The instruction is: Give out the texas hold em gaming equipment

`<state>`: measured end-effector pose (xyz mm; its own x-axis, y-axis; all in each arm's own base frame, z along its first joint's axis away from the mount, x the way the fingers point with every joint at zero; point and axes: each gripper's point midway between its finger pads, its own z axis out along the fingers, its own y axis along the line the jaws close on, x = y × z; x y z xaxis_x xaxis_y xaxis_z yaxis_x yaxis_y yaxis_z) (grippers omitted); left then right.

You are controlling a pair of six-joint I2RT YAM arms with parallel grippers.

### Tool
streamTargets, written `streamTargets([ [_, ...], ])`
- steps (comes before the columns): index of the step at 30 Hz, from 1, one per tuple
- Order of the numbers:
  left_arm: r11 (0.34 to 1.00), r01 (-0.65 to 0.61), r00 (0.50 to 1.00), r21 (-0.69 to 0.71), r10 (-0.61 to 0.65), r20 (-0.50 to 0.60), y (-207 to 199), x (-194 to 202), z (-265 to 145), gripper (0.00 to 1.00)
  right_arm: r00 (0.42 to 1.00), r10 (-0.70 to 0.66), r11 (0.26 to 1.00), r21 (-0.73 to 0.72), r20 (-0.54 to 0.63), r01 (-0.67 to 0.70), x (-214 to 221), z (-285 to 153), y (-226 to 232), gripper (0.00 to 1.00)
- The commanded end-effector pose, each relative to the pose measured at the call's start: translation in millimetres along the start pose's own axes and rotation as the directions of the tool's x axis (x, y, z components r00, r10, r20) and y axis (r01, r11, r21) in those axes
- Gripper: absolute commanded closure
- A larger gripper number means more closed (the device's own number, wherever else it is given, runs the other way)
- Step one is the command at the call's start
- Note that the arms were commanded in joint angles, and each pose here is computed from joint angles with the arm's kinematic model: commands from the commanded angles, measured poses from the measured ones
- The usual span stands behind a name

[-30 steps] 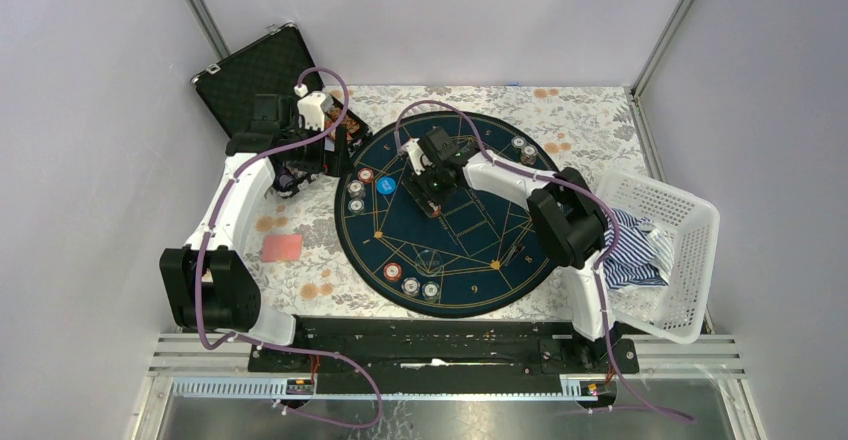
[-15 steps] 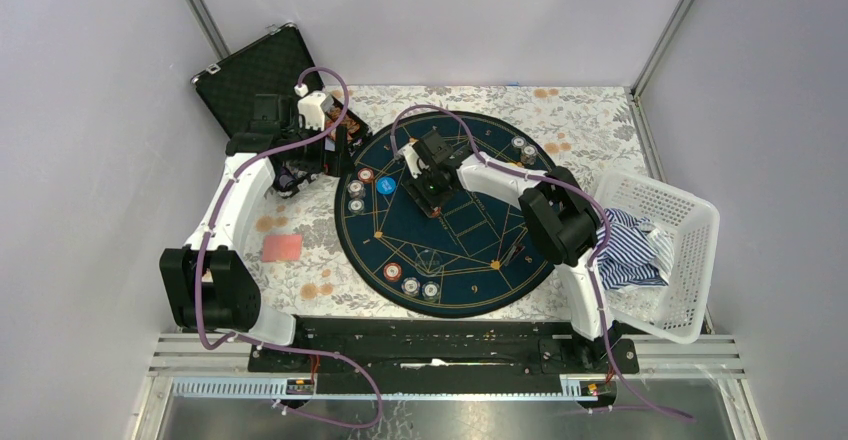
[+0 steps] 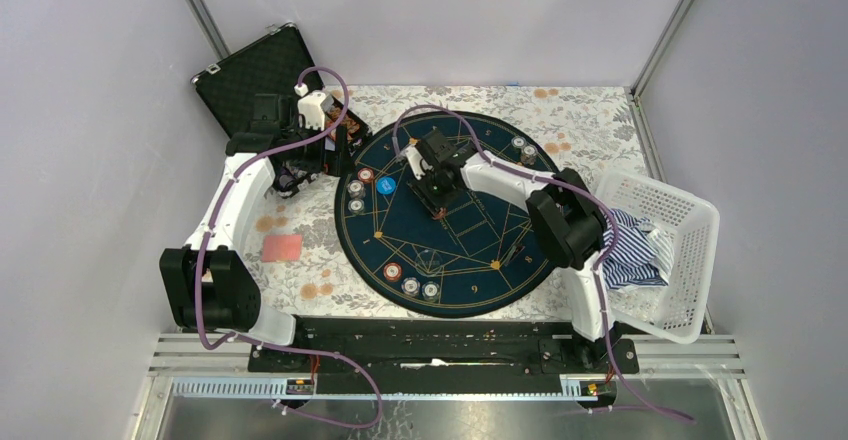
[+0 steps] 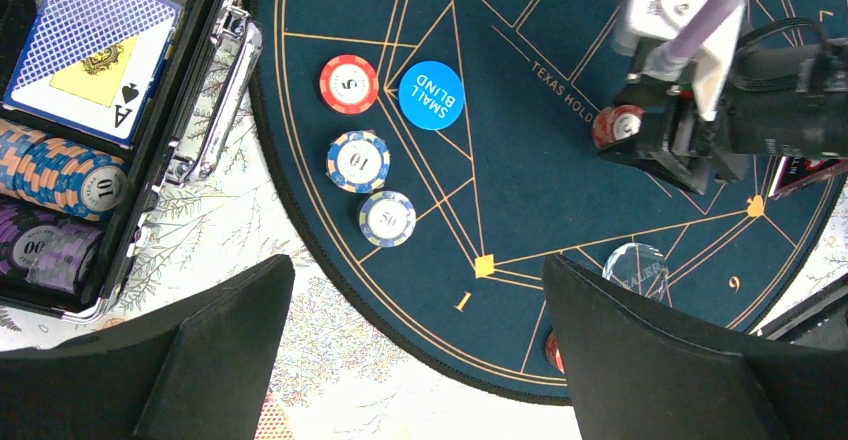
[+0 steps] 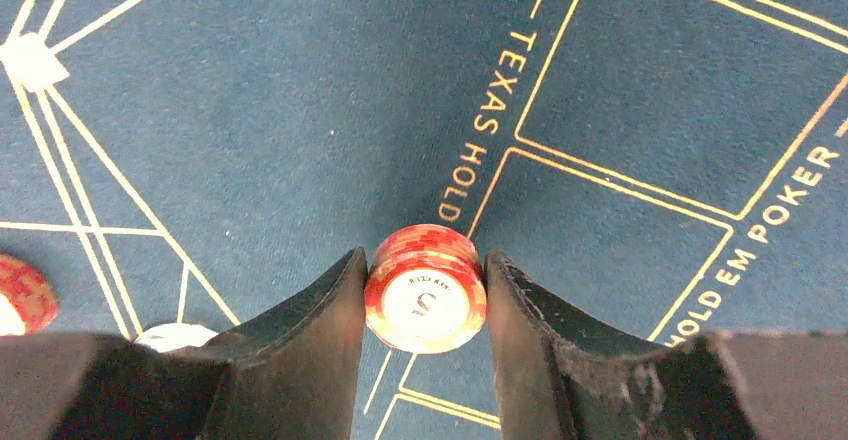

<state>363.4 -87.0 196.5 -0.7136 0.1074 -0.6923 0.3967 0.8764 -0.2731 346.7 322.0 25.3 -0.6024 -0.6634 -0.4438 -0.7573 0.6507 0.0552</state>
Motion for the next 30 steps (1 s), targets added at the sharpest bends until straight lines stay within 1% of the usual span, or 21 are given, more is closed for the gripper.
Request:
streamTargets([
  [1,1.0,-0.017,0.999,0.016,0.016,0.052,-3.2,-13.0,-4.5,0.01,0.994,-0.032,0.999,0.019,0.106,0.03,-29.6,-59.8,-0.3,0.57],
  [6,0.999,-0.031,0.998,0.027,0.03,0.051,-5.5,-9.1,-5.9,0.01,0.987,0.029,0.999,0.033,0.16,-0.035,-39.2,-94.1,-30.0,0.58],
  [11,0.998,-0.042,0.999,0.042,0.041,0.034,-7.8,-5.0,-6.6,0.01,0.97,0.12,0.989,0.053,0.209,-0.134,-28.3,-137.9,-69.4,0.59],
  [16,0.996,-0.039,0.999,0.074,0.038,0.024,-12.1,-1.8,-4.2,0.01,0.953,0.142,0.979,0.105,0.268,-0.176,-9.2,-181.9,-91.6,0.59],
  [22,0.996,-0.03,0.999,0.086,0.028,0.024,-14.0,-3.2,-3.9,0.01,0.941,0.189,0.971,0.094,0.28,-0.222,21.0,-194.5,-102.1,0.6],
  [30,0.997,-0.038,0.999,0.063,0.037,0.021,-12.4,-3.0,-8.8,0.01,0.927,0.259,0.946,0.124,0.272,-0.301,68.9,-193.3,-144.1,0.61],
])
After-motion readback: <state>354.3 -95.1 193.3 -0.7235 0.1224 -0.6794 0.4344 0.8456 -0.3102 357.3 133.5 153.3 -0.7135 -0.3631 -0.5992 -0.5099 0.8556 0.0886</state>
